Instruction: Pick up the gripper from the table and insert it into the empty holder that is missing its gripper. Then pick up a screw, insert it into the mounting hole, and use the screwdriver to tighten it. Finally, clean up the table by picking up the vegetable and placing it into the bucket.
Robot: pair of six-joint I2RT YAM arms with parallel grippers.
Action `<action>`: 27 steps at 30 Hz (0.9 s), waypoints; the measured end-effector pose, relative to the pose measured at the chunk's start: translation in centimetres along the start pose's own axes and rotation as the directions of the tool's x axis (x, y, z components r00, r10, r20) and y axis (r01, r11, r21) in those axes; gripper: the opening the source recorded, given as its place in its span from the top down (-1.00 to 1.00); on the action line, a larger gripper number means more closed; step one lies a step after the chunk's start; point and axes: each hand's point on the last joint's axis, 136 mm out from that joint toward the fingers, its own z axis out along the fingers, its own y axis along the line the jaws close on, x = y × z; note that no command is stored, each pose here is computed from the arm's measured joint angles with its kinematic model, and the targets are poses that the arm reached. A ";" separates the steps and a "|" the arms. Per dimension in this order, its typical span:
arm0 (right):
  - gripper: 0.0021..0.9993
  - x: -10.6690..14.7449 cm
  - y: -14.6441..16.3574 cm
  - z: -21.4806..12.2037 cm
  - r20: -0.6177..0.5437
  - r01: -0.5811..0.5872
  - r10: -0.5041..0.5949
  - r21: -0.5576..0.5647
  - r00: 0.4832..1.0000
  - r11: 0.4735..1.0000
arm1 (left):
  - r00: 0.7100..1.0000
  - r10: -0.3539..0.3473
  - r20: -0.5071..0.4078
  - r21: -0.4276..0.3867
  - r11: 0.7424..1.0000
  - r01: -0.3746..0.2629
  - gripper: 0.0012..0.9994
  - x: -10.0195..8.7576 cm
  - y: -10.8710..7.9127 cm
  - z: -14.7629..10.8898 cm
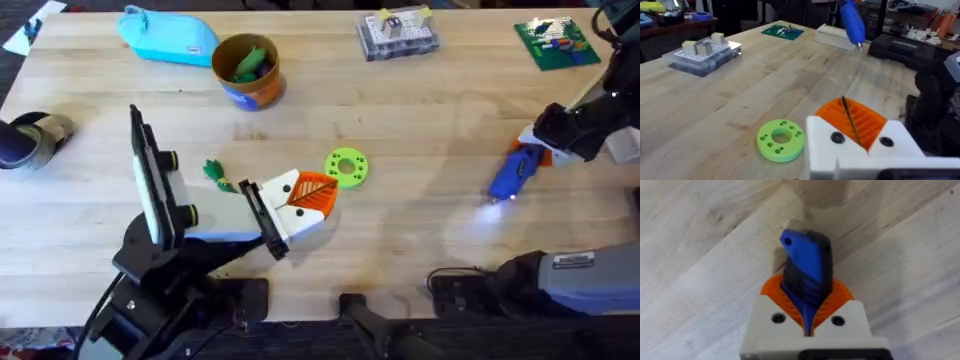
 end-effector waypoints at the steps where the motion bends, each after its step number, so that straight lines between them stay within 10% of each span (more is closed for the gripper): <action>1: 0.96 0.1 0.0 0.0 -0.007 0.005 -0.005 0.001 1.000 1.000 | 1.000 0.000 0.000 0.000 1.000 0.000 0.97 0.0 0.0 0.0; 9: 0.96 -0.2 0.1 -2.0 0.042 0.020 -0.019 -0.010 0.999 1.000 | 1.000 0.000 0.000 -0.003 1.000 0.000 0.97 0.0 0.1 0.0; 27: 0.96 -0.1 4.0 -18.9 0.523 0.186 -0.029 -0.250 0.852 0.950 | 1.000 0.000 0.000 -0.005 1.000 0.000 0.97 0.0 0.1 0.0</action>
